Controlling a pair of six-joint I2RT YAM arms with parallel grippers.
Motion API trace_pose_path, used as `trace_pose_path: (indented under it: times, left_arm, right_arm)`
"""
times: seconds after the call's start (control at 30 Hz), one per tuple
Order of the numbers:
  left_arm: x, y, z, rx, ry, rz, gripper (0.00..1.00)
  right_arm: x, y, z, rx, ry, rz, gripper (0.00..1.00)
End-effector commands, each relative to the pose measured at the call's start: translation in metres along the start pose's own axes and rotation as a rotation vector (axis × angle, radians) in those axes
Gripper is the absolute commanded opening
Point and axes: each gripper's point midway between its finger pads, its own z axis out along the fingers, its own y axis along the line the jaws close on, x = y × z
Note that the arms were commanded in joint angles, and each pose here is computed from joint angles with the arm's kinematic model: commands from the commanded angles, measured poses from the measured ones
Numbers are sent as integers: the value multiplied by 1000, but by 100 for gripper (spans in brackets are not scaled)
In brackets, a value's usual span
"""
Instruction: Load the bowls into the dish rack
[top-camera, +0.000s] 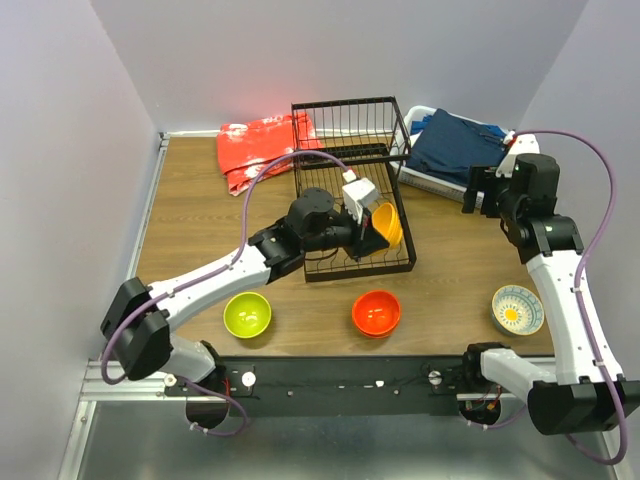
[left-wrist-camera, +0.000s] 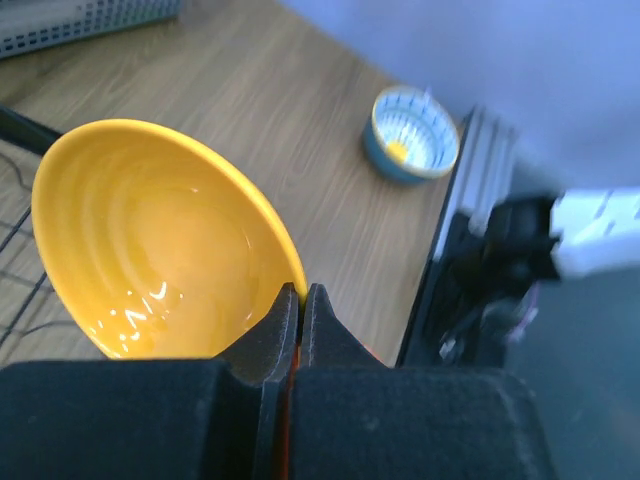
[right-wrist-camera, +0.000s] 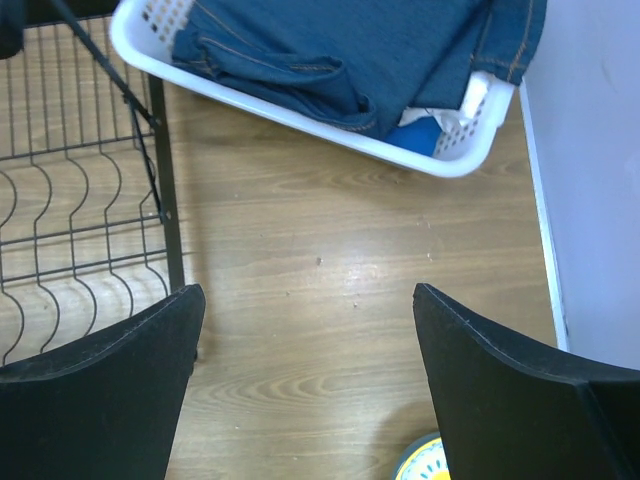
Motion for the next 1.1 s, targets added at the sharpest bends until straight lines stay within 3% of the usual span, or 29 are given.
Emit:
trace_pose_path:
  times: [0.0, 0.37, 0.67, 1.07]
  left_arm:
    - [-44, -14, 13, 137, -223, -248, 0]
    - [-33, 27, 40, 28, -280, -468, 0]
    - [0, 71, 71, -163, -198, -754, 0]
    - [-7, 73, 92, -66, -261, -829, 0]
  right_arm:
    - [8, -8, 1, 24, 41, 42, 93]
    - [10, -14, 9, 33, 65, 27, 93]
    - [22, -10, 21, 17, 103, 21, 92]
    - [37, -18, 28, 25, 151, 38, 92]
